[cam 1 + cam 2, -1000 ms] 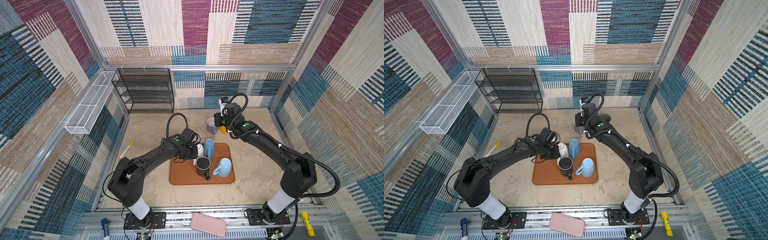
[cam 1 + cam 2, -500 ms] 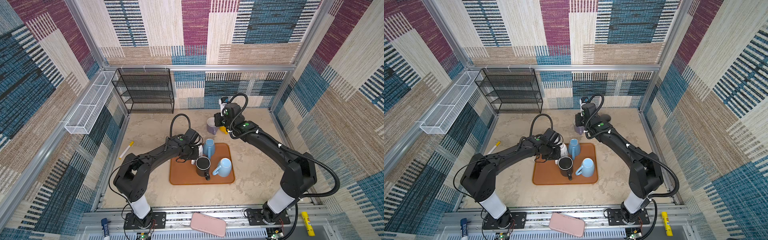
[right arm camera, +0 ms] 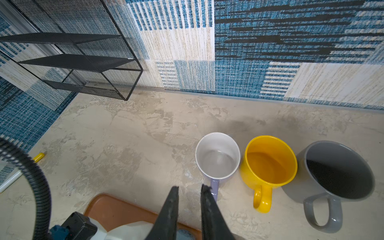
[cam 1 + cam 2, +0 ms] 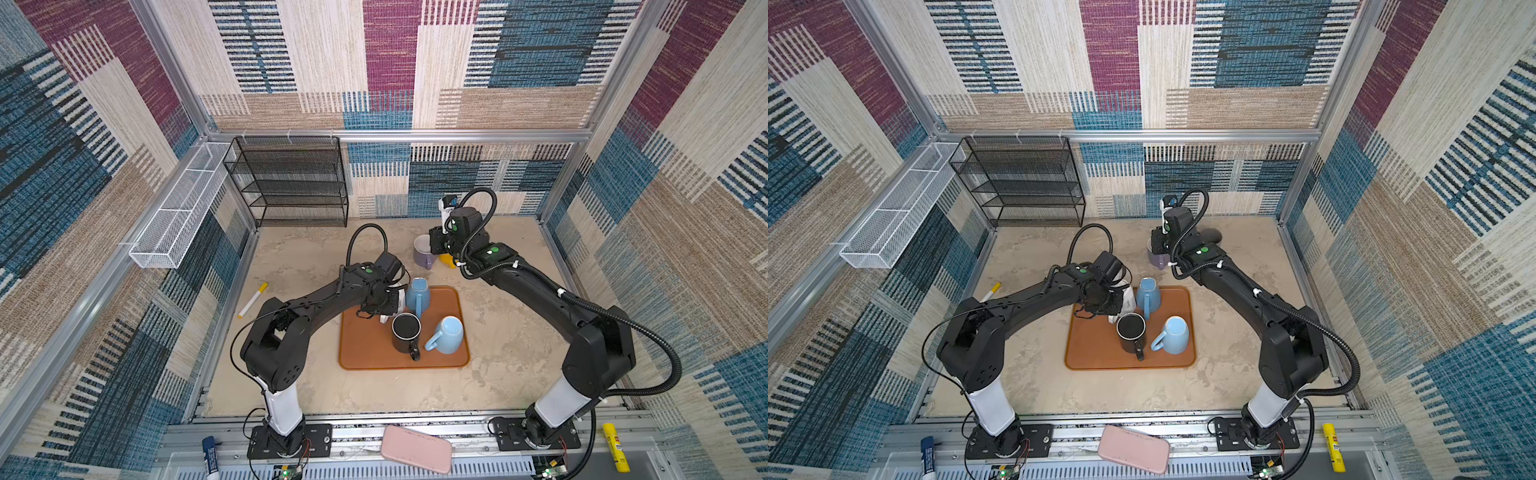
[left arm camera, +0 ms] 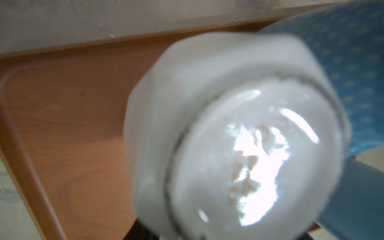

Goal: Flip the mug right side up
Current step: 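Grasp the white mug's base with the left gripper and lift it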

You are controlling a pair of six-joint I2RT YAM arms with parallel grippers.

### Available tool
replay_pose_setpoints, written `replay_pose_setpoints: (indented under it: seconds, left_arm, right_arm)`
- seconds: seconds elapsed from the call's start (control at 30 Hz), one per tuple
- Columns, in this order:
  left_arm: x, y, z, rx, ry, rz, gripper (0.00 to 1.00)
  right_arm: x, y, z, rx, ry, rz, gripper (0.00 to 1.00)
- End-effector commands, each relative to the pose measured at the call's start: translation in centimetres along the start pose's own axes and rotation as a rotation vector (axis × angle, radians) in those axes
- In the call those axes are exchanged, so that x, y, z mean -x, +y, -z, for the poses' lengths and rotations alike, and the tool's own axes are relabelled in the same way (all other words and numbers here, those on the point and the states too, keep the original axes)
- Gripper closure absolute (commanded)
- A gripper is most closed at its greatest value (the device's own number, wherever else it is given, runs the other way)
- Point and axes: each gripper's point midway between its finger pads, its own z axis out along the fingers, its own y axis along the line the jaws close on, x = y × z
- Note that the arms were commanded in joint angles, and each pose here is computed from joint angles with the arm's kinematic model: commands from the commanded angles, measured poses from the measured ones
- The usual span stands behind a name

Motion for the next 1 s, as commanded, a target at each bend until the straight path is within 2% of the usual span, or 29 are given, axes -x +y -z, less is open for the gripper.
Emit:
replay_pose_setpoints:
  seconds: [0.0, 0.17, 0.27, 0.4, 0.7, 0.97]
  left_arm:
    - [-0.2, 0.4, -0.1, 0.024, 0.017, -0.030, 0.74]
    - [-0.3, 0.7, -0.1, 0.044, 0.021, -0.028, 0.81]
    - [-0.3, 1.3, 0.1, 0.070, 0.017, -0.029, 0.89]
    - [-0.6, 2.3, 0.2, 0.104, 0.028, -0.026, 0.91]
    - [-1.8, 4.7, 0.6, 0.157, 0.050, 0.007, 0.90]
    - [-2.4, 6.5, 0.9, 0.182, 0.057, 0.045, 0.77]
  right_arm:
    - [0.8, -0.1, 0.3, -0.005, -0.033, -0.002, 0.77]
    - [0.8, -0.1, 0.4, -0.004, -0.036, -0.002, 0.77]
    - [0.8, -0.1, 0.4, -0.003, -0.037, -0.003, 0.77]
    - [0.8, 0.0, 0.4, 0.003, -0.038, -0.004, 0.77]
    - [0.5, 0.0, 0.4, 0.012, -0.035, -0.006, 0.77]
    - [0.6, 0.4, 0.2, 0.028, -0.034, -0.006, 0.76]
